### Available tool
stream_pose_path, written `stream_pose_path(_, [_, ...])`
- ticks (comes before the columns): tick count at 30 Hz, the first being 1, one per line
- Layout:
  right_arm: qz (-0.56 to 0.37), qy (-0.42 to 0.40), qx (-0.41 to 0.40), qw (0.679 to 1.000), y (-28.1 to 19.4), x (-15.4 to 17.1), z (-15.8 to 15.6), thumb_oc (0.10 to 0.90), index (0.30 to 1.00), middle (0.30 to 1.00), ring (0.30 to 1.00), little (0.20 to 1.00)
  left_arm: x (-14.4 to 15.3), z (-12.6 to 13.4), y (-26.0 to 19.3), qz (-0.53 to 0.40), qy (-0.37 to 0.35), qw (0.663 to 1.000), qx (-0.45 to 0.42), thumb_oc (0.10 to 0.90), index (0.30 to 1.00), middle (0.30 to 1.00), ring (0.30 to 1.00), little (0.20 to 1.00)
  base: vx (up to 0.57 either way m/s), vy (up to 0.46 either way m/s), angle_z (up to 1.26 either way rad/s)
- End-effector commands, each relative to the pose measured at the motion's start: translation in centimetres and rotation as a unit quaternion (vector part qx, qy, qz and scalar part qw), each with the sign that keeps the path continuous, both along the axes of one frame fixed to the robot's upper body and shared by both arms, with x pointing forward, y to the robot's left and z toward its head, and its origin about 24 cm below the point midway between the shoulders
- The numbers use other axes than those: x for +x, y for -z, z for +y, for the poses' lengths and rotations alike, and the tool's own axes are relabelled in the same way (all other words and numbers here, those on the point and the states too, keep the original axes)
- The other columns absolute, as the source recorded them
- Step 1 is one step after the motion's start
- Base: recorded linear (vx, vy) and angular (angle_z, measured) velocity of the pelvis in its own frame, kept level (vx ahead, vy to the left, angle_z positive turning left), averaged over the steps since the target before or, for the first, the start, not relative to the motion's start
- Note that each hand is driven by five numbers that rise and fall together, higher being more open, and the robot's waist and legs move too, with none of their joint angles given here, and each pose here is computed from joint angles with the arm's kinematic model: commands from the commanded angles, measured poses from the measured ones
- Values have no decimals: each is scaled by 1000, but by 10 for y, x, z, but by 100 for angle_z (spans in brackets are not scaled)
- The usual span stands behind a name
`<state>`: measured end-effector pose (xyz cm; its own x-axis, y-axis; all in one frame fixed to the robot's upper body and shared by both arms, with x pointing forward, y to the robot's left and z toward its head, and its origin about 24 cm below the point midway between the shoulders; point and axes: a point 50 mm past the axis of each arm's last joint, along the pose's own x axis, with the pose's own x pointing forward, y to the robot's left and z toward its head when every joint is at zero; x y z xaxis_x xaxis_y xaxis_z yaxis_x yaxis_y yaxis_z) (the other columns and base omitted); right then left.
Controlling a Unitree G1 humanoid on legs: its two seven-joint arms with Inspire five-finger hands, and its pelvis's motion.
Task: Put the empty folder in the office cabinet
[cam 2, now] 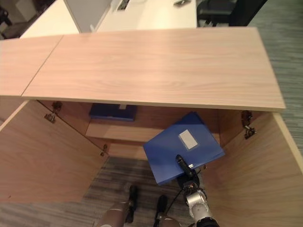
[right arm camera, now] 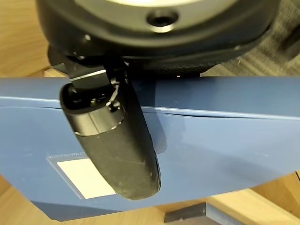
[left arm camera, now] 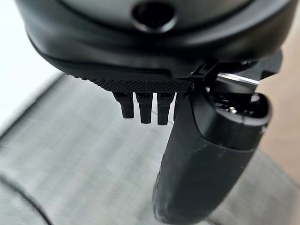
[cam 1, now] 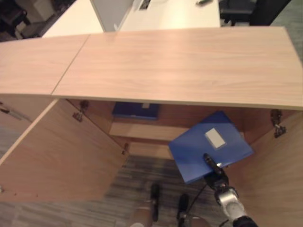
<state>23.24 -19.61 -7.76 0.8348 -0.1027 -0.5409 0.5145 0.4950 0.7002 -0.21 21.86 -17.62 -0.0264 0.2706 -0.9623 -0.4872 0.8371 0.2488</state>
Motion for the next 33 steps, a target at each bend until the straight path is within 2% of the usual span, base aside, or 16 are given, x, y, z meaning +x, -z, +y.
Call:
stream_pose_path(1, [-131, -4, 29, 991, -40, 27, 12, 400, 300, 300, 300, 300, -26, 13, -4, 51, 15, 998, 27, 800, 900, 900, 900, 900, 56, 141, -83])
stream_pose_path(3, [-140, -3, 41, 989, -44, 30, 17, 400, 300, 300, 300, 300, -25, 11, -4, 48, 16, 998, 24, 800, 900, 900, 900, 900, -20, 182, -36])
stream_pose_path(6, [-217, -2, 63, 974, -79, 56, 32, 400, 300, 300, 300, 300, 2, 12, -3, 5, 46, 998, 33, 800, 900, 900, 900, 900, -154, 167, -33])
stream_pose_path(9, [-258, 4, 83, 963, -100, 67, 40, 400, 300, 300, 300, 300, 16, 12, -3, -15, 57, 998, 39, 800, 900, 900, 900, 900, -59, 128, -31])
stream_pose_path(11, [-343, 1, 108, 933, -142, 80, 51, 400, 300, 300, 300, 300, 34, 13, -5, -43, 85, 994, 49, 800, 900, 900, 900, 900, -24, 189, -5])
stream_pose_path(14, [-400, -1, 114, 909, -173, 87, 55, 400, 300, 300, 300, 300, 42, 19, -7, -54, 99, 992, 59, 800, 900, 900, 900, 900, -115, 140, -11])
stream_pose_path(16, [-454, -1, 122, 883, -212, 99, 62, 400, 300, 300, 300, 300, 55, 31, -12, -72, 108, 988, 83, 800, 900, 900, 900, 900, -178, 89, -33])
stream_pose_path(18, [-472, 0, 116, 874, -227, 104, 61, 400, 300, 300, 300, 300, 61, 35, -14, -81, 112, 986, 89, 800, 900, 900, 900, 900, -89, -62, -28])
stream_pose_path(19, [-506, 14, 105, 856, -253, 109, 54, 400, 300, 300, 300, 300, 67, 39, -17, -95, 114, 984, 94, 800, 900, 900, 900, 900, -85, -150, -30])
stream_pose_path(26, [-565, 59, 96, 817, -300, 110, 39, 400, 300, 300, 300, 300, 77, 41, -22, -117, 146, 976, 111, 800, 900, 900, 900, 900, -33, -66, -1])
stream_pose_path(29, [-606, 102, 92, 784, -338, 110, 26, 400, 300, 300, 300, 300, 80, 43, -24, -123, 177, 969, 120, 800, 900, 900, 900, 900, -24, -92, 15])
stream_pose_path(33, [-618, 140, 76, 770, -365, 113, 9, 400, 300, 300, 300, 300, 87, 47, -27, -129, 193, 964, 127, 800, 900, 900, 900, 900, 0, -54, 16])
